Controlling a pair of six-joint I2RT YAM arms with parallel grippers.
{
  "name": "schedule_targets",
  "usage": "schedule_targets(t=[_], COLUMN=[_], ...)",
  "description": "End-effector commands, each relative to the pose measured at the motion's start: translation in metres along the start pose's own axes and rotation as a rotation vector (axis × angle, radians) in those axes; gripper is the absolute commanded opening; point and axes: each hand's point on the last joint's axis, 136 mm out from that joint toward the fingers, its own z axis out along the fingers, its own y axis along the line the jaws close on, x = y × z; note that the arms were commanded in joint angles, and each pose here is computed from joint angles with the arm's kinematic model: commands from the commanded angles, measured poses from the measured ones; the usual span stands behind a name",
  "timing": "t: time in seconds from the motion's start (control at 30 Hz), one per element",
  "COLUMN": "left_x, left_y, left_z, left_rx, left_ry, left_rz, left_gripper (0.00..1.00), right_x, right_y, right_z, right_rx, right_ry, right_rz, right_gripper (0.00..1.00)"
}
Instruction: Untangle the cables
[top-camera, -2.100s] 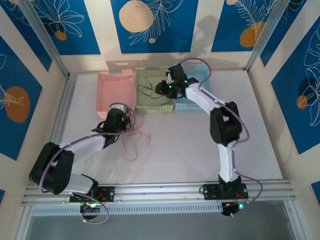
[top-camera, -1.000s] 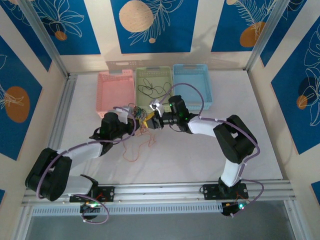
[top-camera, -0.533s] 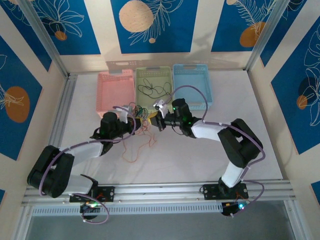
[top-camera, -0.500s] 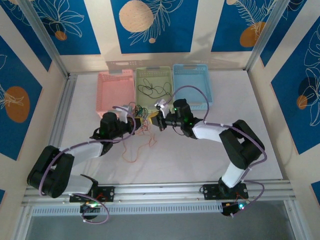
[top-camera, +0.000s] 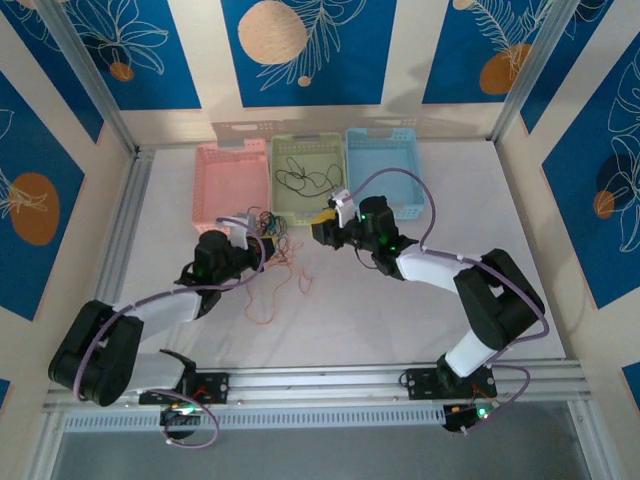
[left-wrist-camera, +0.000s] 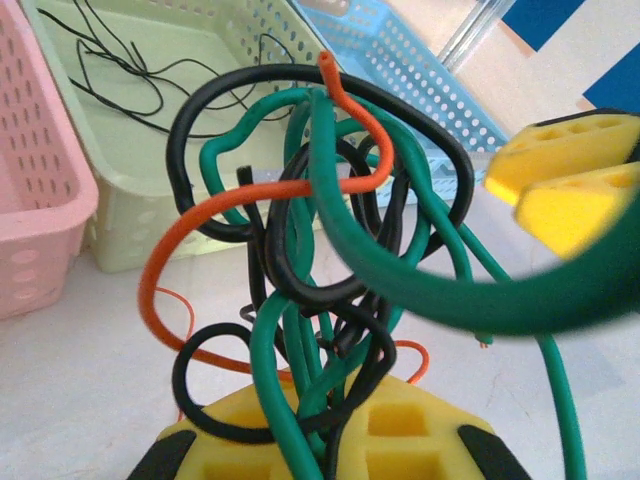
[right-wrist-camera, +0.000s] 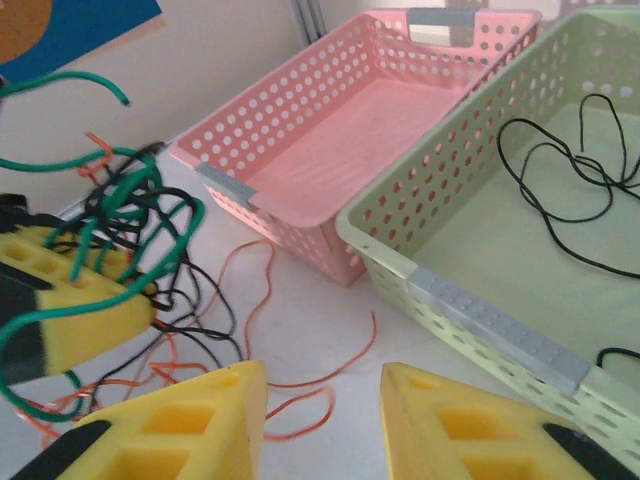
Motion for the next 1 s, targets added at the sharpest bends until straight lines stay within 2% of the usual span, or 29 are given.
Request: schedule_targets(t=[0.0,0.13,0.27,0.57,0.97], left_x=[-0.013,-0.013,-0.013,-0.013,-0.012], left_y=[0.002,0.004,0.006,0.006,0.006], left_z=[-0.004,-0.003,-0.002,-0.001,0.000], left_rx=[-0.010,-0.022,-0.030,-0.022,-0.020], left_ry=[-0.057,-0.058,-0.057,-0.059,-0.057], left_rz=[-0.004,-0.007,-0.007,-0.005,-0.005], left_gripper=[0.00,0.00,0.00,0.00,0.00], right_x=[-0.019,-0.006,0.009,0.000,-0.013], right_y=[0.026,0.053,0.060,0.070,0.085], right_z=[-0.006,0.004,0.020,0.041,0.040], right_rx=[-0.048,-0.142,-0.145,-0.218,-0.281], right_ry=[0.011,0.050,0.095,0.106,0.103], right_rz=[-0.001,0.085,0.171,0.285,0.366], right_gripper=[0.36,0.35,0.35,0.36,0.36])
